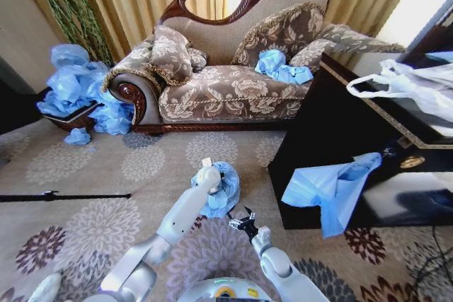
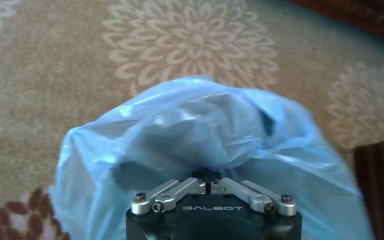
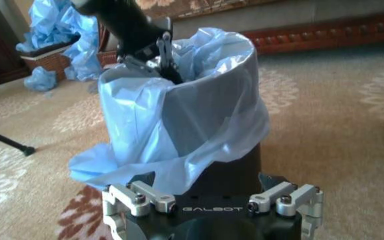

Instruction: Place a garbage bag over the trash bin.

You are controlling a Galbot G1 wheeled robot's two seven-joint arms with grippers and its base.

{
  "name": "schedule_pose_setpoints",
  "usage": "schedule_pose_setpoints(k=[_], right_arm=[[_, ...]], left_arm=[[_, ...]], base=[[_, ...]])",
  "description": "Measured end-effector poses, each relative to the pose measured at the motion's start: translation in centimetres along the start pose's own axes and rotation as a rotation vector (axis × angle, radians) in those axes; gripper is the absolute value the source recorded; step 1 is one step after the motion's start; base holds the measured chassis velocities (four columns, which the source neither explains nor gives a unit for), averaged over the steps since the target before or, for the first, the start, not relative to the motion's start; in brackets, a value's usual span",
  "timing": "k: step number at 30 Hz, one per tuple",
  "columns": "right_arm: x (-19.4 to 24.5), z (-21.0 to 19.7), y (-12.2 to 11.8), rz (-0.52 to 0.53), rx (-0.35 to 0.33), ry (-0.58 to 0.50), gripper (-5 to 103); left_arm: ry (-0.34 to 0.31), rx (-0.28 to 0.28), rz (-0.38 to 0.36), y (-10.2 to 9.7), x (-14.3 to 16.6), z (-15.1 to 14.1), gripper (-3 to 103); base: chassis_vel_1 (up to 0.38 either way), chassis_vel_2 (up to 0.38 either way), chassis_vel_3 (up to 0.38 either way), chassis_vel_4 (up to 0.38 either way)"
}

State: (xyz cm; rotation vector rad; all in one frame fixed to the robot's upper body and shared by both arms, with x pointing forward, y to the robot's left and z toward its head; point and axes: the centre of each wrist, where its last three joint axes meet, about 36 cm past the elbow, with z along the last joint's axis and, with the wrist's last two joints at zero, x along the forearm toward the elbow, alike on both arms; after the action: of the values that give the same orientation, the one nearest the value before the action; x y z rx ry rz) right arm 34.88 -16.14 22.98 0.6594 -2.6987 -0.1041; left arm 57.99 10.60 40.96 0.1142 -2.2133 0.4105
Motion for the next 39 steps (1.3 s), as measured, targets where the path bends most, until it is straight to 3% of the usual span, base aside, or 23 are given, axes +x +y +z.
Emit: schedule_pose_setpoints(k=[8, 16, 27, 34, 39], right_arm=[[0.1, 0.0, 0.1, 0.003, -0.002, 0.004, 100], [0.3, 0.0, 0.4, 0.005, -0.007, 0.006, 100], [0.1, -0.3, 0.1, 0.008, -0.010, 0.000, 100], [-0.6, -0.4, 0.4, -0.001, -0.012, -0.003, 100], [-0.8, -0.6, 0.4, -0.005, -0.012, -0.007, 100]], left_arm=[[0.020, 0.009, -0.025, 1.2, -2.1, 0.6, 0], [0.056, -0.011, -0.031, 0.6, -4.1, 1.7, 0], [-0.060, -0.096, -0.156, 2.0, -4.7, 2.6, 0], [-0.077, -0.099, -0.130, 1.5, -3.6, 2.6, 0], [-0.066, -0.105, -0.059, 0.0, -1.7, 3.1, 0]], base=[[0.000, 0.000, 0.000, 0.000], [0.000, 0.000, 0.000, 0.000], [0.000, 0.000, 0.000, 0.000], [0.000, 0.000, 0.000, 0.000], [0.000, 0.000, 0.000, 0.000]])
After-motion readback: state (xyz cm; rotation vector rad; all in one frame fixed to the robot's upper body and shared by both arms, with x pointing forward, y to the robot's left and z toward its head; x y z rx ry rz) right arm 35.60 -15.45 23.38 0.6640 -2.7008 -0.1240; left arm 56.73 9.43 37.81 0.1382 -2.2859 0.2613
